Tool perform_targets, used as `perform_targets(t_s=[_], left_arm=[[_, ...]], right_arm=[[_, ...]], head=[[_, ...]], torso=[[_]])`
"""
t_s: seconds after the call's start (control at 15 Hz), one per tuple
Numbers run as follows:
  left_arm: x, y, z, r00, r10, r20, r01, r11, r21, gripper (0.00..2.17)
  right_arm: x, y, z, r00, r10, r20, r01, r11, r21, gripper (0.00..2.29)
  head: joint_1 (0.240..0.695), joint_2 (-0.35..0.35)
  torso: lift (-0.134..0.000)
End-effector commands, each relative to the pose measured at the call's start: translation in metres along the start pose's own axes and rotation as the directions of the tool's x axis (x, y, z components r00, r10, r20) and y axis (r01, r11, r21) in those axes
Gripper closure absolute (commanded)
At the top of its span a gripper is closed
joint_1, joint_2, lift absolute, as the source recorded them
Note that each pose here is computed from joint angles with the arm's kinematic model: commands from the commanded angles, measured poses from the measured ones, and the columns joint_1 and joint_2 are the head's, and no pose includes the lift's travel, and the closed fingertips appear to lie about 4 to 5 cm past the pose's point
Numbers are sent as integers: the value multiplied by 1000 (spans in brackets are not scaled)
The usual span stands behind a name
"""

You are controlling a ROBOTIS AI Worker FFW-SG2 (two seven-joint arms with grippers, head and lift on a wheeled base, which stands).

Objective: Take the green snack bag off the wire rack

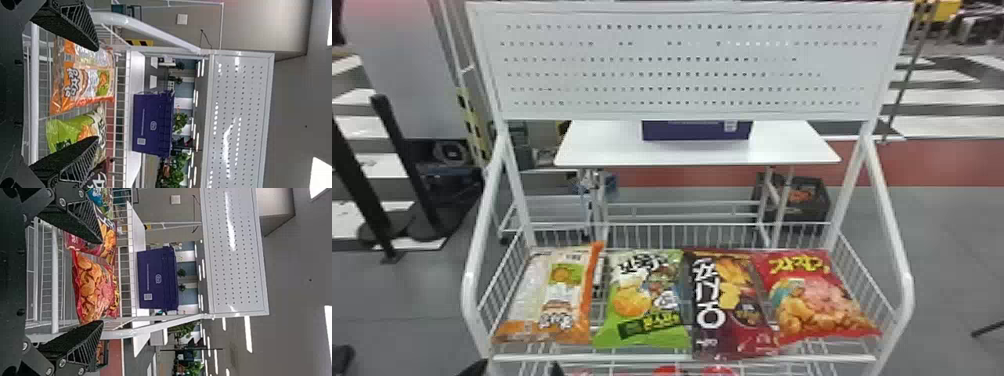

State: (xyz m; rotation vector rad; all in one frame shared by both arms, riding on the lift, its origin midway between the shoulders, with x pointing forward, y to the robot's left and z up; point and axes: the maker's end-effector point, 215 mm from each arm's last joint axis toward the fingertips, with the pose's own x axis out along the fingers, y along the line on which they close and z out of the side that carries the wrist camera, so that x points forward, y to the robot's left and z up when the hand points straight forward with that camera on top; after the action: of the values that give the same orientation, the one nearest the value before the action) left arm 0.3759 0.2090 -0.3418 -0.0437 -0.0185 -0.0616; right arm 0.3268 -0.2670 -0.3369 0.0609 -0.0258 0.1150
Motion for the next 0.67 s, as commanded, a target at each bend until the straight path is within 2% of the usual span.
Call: perform_targets(t_s=[0.0,0.27,0.33,0.6], left_arm=[[40,-38,-24,998,-48,-51,48,999,-1,97],[85,-86,-63,987,-89,-138,88,996,-7,93],[95,-89,-69,984,-85,-154,82,996,-25,97],[122,-115,-81,978,-105,-181,103,994,-23,97]], right_arm=[[0,2,-2,1000,2,-3,-2,1000,3,174],[1,2,-3,1000,-1,-4,1,1000,3,174],[1,1,-4,1000,-4,-5,4,1000,4,174],[3,2,-5,1000,-2,-3,2,1000,6,174]], head=[[499,0],[499,0],[499,0],[499,0]], torso=[[0],[0],[0],[0]])
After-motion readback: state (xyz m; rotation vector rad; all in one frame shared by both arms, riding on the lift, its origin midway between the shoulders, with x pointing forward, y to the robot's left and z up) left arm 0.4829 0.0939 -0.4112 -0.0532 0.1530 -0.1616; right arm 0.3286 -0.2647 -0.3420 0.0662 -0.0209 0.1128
